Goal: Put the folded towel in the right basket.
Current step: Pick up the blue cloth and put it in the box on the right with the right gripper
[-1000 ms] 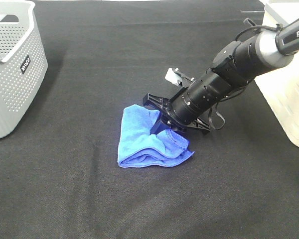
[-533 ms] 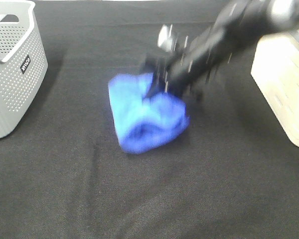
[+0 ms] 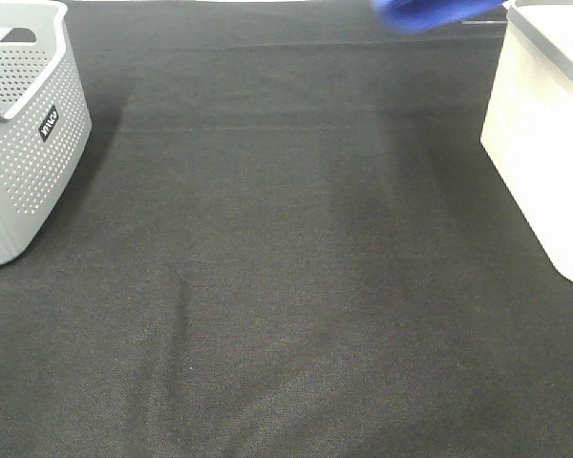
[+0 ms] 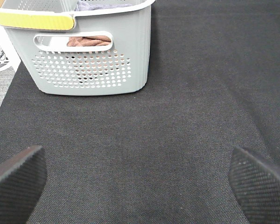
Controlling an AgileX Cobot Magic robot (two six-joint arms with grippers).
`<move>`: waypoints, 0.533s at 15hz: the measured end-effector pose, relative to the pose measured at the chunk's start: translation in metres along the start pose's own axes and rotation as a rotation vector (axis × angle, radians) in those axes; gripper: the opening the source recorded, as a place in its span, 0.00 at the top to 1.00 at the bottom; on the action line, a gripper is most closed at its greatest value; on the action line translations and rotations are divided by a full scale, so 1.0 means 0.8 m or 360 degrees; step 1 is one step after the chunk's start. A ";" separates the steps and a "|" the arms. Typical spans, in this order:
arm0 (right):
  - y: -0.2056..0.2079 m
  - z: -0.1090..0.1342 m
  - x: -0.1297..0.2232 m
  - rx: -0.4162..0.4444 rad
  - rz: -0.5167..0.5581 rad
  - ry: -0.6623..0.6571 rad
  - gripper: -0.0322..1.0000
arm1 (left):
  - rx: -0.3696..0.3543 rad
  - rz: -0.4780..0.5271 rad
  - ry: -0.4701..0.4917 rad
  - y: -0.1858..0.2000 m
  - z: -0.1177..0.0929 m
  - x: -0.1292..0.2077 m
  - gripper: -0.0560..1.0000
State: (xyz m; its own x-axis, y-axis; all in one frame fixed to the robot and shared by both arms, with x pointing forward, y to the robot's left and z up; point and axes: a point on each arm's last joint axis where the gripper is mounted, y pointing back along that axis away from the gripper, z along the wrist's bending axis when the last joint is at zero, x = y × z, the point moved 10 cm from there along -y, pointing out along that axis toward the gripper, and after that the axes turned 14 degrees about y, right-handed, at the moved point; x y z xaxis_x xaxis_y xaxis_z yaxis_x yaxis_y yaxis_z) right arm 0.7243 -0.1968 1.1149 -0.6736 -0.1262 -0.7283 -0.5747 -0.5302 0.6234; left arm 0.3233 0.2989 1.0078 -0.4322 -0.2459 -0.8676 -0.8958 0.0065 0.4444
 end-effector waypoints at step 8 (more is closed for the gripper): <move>0.099 -0.223 0.054 0.0850 0.0198 -0.0166 0.77 | 0.0000 0.0000 0.0000 0.000 0.000 0.000 0.01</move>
State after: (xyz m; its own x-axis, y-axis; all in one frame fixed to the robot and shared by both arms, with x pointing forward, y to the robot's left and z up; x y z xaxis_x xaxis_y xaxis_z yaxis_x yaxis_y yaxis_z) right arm 0.7328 -0.3934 1.0823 -0.7781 -0.0628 -0.6250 -0.6254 -0.0147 0.7802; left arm 0.3233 0.2989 1.0078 -0.4322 -0.2459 -0.8676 -0.8958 0.0065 0.4444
